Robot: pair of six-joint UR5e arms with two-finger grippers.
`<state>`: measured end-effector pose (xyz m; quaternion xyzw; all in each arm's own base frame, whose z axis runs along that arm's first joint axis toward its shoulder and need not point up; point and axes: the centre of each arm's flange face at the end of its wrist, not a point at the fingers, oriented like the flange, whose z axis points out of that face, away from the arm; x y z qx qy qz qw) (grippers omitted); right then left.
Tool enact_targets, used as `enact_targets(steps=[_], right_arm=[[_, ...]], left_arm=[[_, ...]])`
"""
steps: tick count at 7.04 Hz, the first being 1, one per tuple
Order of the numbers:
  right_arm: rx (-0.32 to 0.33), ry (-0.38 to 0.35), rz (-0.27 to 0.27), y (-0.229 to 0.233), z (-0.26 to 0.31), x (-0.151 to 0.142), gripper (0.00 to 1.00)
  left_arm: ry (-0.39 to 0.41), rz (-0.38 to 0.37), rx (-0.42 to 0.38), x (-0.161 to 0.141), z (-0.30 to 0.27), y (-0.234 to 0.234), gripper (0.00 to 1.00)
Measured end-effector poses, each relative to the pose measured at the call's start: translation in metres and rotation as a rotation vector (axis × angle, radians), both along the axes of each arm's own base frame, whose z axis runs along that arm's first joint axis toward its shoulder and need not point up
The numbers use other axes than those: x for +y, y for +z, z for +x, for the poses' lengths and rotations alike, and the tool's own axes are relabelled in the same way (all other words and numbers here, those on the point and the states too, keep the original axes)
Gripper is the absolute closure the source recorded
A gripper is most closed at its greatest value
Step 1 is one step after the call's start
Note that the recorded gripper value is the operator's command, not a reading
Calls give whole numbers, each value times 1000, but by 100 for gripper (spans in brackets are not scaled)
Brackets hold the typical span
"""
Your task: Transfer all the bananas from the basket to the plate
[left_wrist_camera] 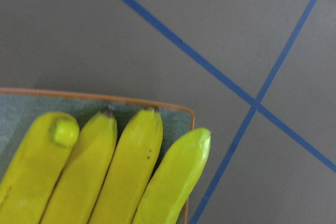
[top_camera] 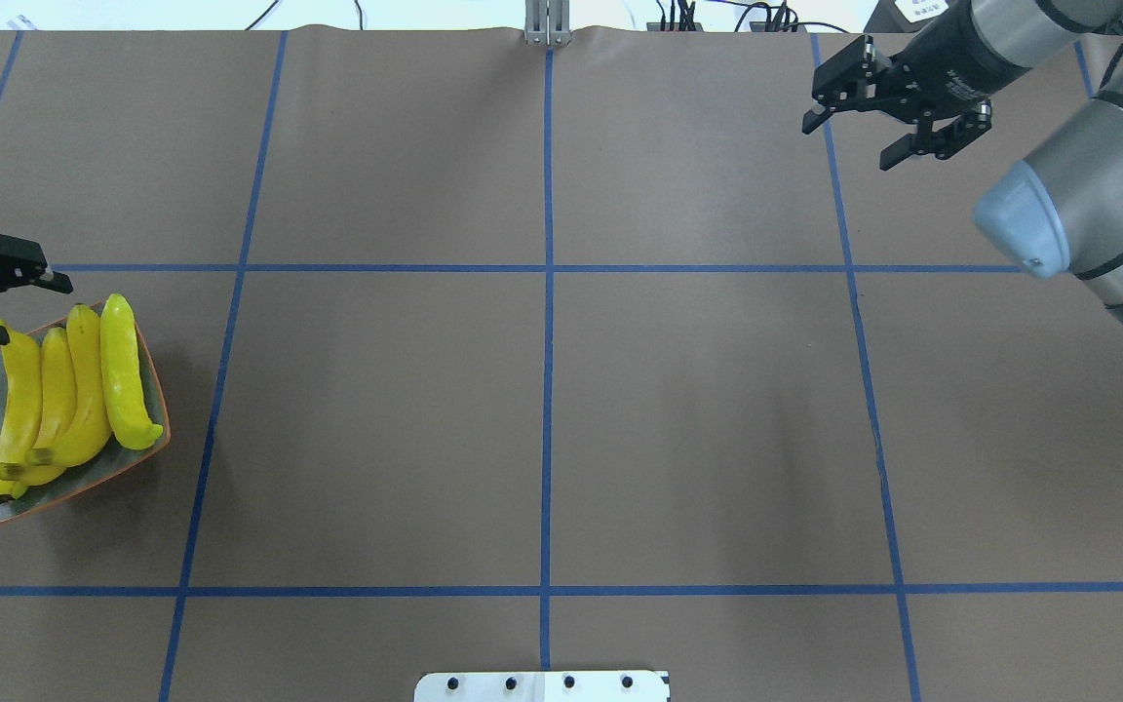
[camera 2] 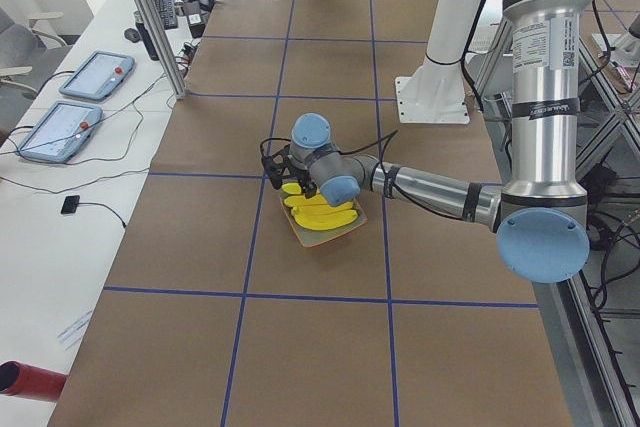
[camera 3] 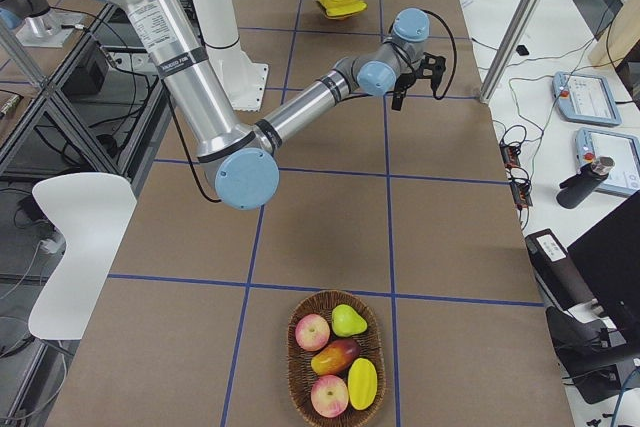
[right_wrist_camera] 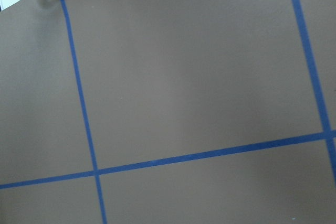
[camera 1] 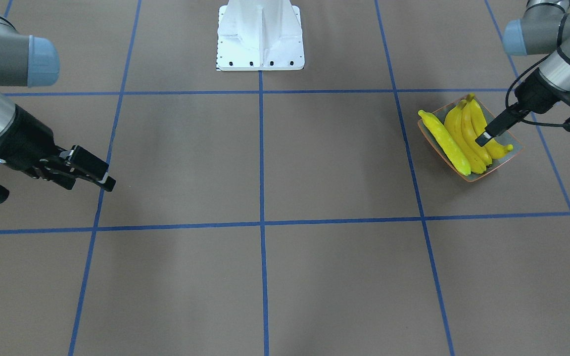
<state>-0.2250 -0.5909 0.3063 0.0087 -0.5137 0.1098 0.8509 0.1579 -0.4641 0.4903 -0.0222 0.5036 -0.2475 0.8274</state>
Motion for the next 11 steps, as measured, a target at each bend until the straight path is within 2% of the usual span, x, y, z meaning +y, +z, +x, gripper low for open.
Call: enact_targets(steps=[2, 3, 5, 6, 8, 11], right_arm=[[115, -51, 88, 92, 53, -2, 0], [183, -95, 121, 139, 80, 3, 0], [317, -212, 143, 207, 148, 12, 0], [358, -271, 149, 234, 187, 19, 0], [353, -289, 130, 285, 260, 50, 0], [354, -275, 112, 306, 286, 70, 0]], left_arm=[[82, 159, -183, -50, -65, -3, 0], [128, 213, -253, -65, -101, 1, 0], [250, 279, -342, -76, -149, 28, 0], [293, 288, -361, -76, -168, 45, 0], [304, 289, -366, -71, -215, 79, 0], [366, 358, -365, -41, -240, 120, 0]])
